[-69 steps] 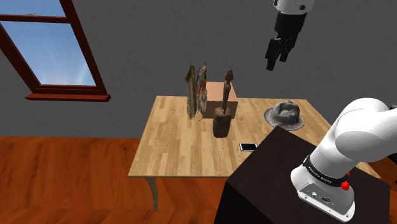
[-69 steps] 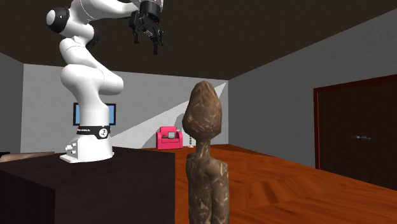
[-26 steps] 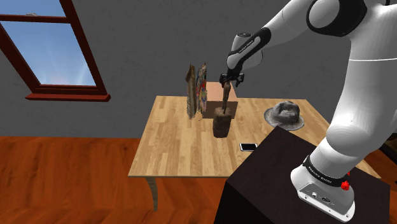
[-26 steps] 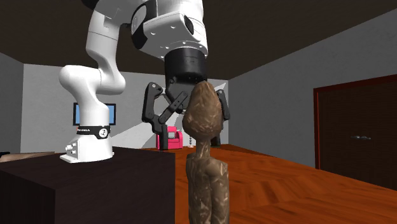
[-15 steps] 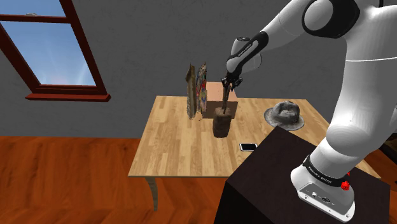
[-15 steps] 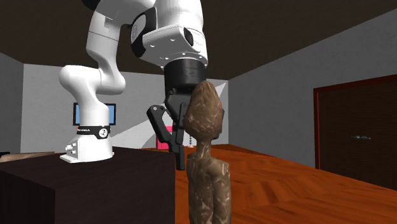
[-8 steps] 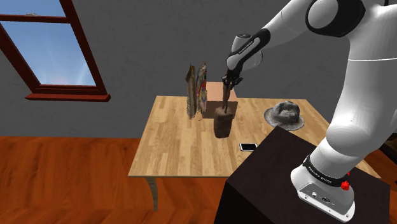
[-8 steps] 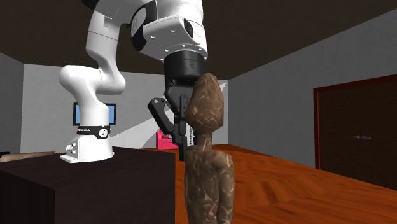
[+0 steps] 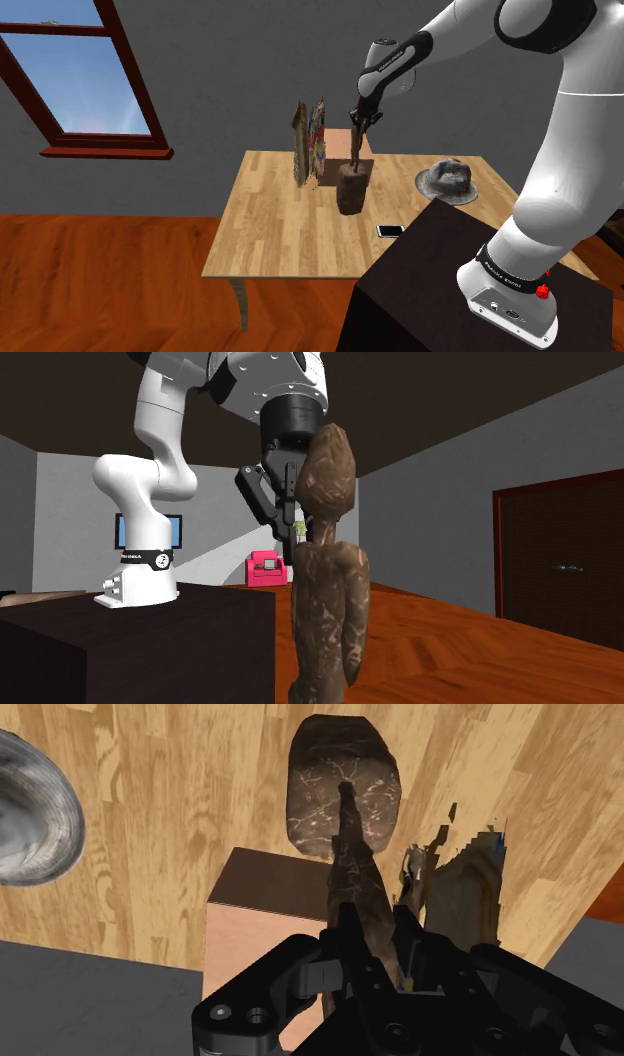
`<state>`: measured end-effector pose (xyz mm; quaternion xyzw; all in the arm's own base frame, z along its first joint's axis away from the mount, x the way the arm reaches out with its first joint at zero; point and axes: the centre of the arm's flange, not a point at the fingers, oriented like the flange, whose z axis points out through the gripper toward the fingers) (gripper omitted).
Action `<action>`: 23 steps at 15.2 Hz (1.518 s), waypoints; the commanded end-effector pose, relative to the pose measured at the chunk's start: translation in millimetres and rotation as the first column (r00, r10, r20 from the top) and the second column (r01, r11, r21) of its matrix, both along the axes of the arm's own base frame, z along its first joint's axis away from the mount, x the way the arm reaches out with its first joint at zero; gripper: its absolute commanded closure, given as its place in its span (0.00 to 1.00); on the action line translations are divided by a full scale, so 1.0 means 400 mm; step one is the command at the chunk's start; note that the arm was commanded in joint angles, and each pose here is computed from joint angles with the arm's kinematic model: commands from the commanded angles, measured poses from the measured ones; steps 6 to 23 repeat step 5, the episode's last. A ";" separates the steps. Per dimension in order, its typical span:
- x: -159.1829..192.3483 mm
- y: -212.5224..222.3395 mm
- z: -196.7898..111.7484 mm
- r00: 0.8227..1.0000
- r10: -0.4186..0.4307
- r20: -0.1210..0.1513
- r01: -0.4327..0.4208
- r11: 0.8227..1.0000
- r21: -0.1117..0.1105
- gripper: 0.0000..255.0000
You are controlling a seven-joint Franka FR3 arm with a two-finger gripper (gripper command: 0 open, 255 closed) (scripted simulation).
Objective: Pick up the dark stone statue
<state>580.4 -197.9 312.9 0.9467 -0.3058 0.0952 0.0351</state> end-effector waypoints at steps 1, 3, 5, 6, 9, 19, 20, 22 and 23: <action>-0.001 -0.006 0.033 1.000 0.000 0.005 0.000 1.000 -0.001 1.00; -0.001 -0.006 0.059 1.000 0.000 0.005 0.000 1.000 -0.001 1.00; -0.001 -0.006 0.061 1.000 0.000 0.005 0.000 1.000 -0.001 1.00; -0.001 -0.006 0.061 1.000 0.000 0.005 0.000 1.000 -0.001 1.00; -0.001 -0.006 0.061 1.000 0.000 0.005 0.000 1.000 -0.001 1.00; -0.001 -0.006 0.061 1.000 0.000 0.005 0.000 1.000 -0.001 1.00; -0.001 -0.006 0.061 1.000 0.000 0.005 0.000 1.000 -0.001 1.00; -0.001 -0.006 0.061 1.000 0.000 0.005 0.000 1.000 -0.001 1.00; -0.001 -0.006 0.061 1.000 0.000 0.005 0.000 1.000 -0.001 1.00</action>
